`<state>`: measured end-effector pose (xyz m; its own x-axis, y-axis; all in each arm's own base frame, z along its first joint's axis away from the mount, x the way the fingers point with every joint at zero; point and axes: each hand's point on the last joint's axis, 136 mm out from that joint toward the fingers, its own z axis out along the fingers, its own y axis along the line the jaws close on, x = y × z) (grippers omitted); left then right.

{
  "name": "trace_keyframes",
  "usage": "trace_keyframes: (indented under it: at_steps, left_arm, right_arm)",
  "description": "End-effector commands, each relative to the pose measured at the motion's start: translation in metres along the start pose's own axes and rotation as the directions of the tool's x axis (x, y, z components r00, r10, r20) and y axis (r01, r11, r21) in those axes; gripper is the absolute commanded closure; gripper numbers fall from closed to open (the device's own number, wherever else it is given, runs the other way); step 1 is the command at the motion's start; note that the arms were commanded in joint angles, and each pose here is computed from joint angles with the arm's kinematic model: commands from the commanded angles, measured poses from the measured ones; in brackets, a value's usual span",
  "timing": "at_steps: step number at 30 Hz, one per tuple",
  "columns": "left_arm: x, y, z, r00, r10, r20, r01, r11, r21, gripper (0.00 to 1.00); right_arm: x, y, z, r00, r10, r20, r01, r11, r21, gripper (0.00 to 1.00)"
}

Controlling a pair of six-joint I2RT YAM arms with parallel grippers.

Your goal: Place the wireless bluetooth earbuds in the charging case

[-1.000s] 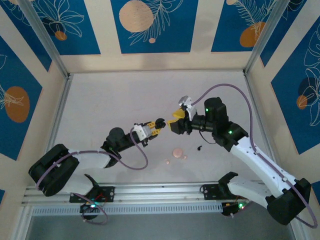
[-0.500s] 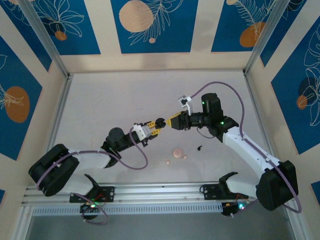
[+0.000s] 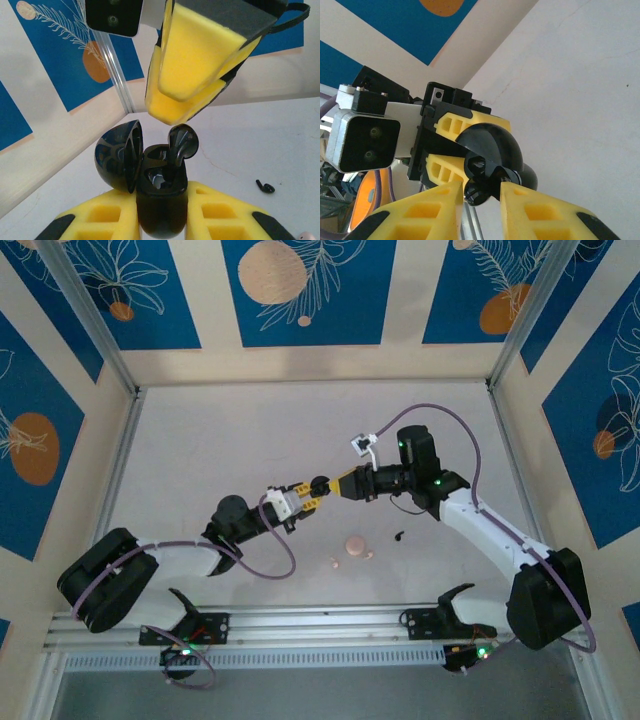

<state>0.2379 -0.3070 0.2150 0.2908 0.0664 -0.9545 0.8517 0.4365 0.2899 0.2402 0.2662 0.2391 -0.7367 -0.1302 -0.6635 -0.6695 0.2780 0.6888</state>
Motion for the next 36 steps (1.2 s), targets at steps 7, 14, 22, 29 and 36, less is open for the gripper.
trace_keyframes:
  at_steps: [7, 14, 22, 29, 36]
  left_arm:
    - [-0.015, -0.004, -0.002, 0.999, 0.013, 0.050, -0.013, 1.000, 0.008, 0.79]
    - [-0.017, -0.002, -0.002, 0.998, 0.022, 0.053, -0.022, 1.000, 0.002, 0.78]
    - [-0.018, -0.002, -0.001, 0.998, 0.021, 0.055, -0.022, 1.000, 0.004, 0.78]
    - [-0.018, -0.001, -0.001, 0.998, 0.022, 0.055, -0.022, 1.000, -0.001, 0.78]
    - [-0.018, -0.001, -0.001, 0.998, 0.019, 0.055, -0.020, 1.000, 0.000, 0.79]
  right_arm:
    - [0.010, 0.007, 0.004, 0.999, 0.012, -0.046, -0.015, 0.998, -0.062, 0.80]
    - [0.011, 0.009, 0.006, 0.998, 0.008, -0.055, -0.012, 0.997, -0.073, 0.82]
    - [0.013, 0.010, 0.009, 0.998, 0.006, -0.066, -0.011, 0.996, -0.085, 0.85]
    - [0.015, 0.012, 0.011, 0.997, 0.002, -0.075, -0.009, 0.996, -0.094, 0.86]
    - [0.015, 0.015, 0.013, 0.997, -0.009, -0.076, 0.002, 0.995, -0.099, 0.87]
